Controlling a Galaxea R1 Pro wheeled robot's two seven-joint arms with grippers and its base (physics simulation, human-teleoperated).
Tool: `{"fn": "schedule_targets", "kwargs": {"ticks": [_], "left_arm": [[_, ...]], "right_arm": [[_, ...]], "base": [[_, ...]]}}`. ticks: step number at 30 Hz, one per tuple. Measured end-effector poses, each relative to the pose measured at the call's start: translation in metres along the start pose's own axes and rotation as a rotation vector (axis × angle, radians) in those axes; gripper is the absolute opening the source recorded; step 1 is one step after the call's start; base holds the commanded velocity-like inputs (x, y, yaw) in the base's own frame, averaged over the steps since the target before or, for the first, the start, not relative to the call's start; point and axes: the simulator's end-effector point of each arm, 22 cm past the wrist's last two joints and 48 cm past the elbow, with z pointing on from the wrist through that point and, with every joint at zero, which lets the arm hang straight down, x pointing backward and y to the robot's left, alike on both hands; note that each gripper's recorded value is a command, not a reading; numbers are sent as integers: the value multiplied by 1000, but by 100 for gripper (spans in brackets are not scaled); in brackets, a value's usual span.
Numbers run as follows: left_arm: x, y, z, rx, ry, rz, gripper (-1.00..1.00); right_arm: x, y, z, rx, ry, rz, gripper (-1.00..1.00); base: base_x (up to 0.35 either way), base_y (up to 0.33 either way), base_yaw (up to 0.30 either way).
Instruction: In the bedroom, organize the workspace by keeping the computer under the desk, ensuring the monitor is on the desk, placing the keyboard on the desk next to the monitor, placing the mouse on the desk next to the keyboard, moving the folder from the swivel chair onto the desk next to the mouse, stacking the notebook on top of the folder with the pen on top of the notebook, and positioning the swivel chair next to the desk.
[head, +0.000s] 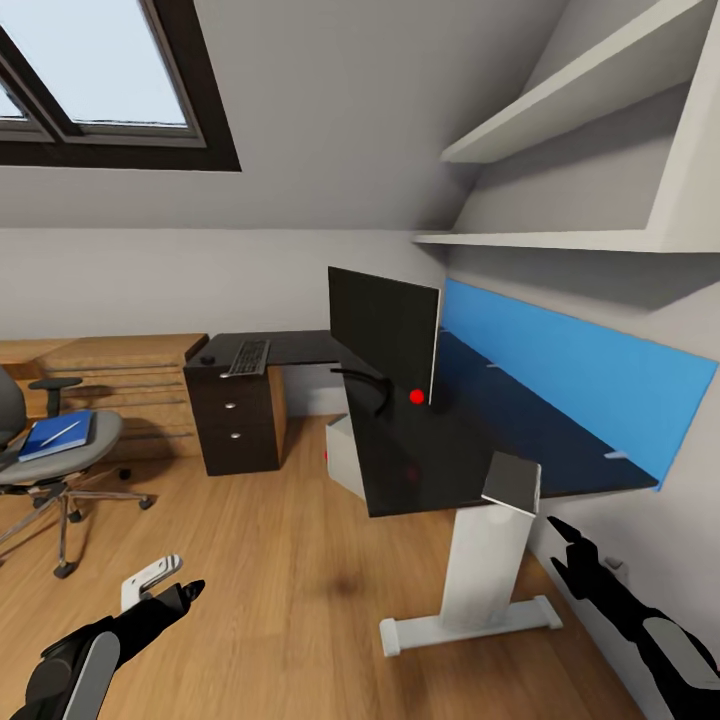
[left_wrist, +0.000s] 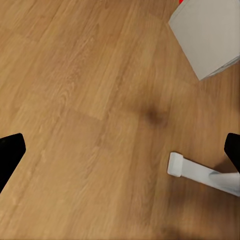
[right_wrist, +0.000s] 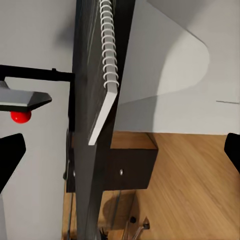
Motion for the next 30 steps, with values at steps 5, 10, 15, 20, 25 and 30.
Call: {"fn": "schedule_targets", "kwargs": {"ticks": [5, 10, 15, 20, 25, 30], "left_arm": [[0, 0, 0, 0, -2, 0, 100], [0, 0, 0, 0, 0, 0, 100], [0, 0, 0, 1, 0, 0, 100], [0, 0, 0, 2, -1, 0, 100], [0, 0, 0, 2, -1, 0, 100], [0, 0, 0, 2, 0, 0, 100]], "right_arm": [[0, 1, 0, -1, -1, -1, 100], [0, 0, 0, 0, 0, -2, 100], [0, 0, 0, 2, 0, -3, 100], [0, 0, 0, 2, 0, -4, 100], [0, -1, 0, 4, 0, -4, 100], [0, -2, 0, 9, 0, -4, 100]], "base": [[124, 0, 0], [90, 0, 0], [25, 0, 0], [139, 0, 0], [153, 0, 0], [111, 0, 0]]}}
